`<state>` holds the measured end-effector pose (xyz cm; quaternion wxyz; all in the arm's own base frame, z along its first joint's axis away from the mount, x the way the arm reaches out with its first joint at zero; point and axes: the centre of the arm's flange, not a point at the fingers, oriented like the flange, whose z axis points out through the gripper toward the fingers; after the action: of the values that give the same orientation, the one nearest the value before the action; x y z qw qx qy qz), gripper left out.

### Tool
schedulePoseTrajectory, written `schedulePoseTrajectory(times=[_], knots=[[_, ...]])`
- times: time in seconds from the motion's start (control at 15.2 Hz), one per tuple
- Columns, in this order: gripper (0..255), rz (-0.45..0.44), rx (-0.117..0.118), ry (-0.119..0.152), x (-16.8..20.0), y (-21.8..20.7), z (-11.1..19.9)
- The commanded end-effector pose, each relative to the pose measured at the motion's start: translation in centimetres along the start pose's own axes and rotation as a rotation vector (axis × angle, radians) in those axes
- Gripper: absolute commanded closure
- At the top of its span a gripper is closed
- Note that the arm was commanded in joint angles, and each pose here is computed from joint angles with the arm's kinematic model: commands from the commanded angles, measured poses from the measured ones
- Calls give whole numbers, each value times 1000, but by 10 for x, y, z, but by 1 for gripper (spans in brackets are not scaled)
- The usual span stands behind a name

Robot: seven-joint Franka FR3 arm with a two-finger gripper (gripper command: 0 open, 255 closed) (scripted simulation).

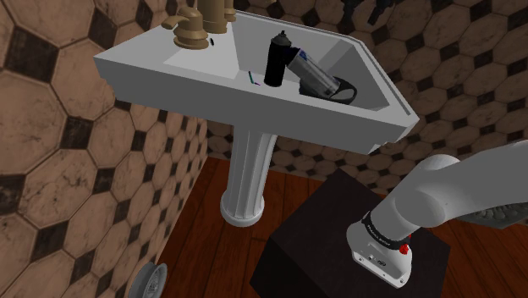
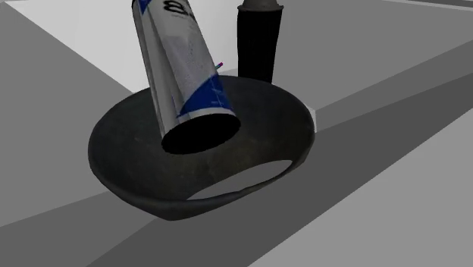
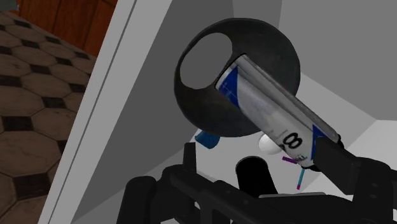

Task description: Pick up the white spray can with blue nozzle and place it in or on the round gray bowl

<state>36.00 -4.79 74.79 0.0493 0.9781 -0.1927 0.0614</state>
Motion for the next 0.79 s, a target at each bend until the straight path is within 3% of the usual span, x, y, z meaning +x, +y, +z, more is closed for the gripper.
schedulePoseTrajectory(times=[0.0, 0.2, 0.73], knots=[[0, 0, 0, 0, 0, 0, -13], [0, 0, 0, 0, 0, 0, -50], [0, 0, 0, 0, 0, 0, -50]])
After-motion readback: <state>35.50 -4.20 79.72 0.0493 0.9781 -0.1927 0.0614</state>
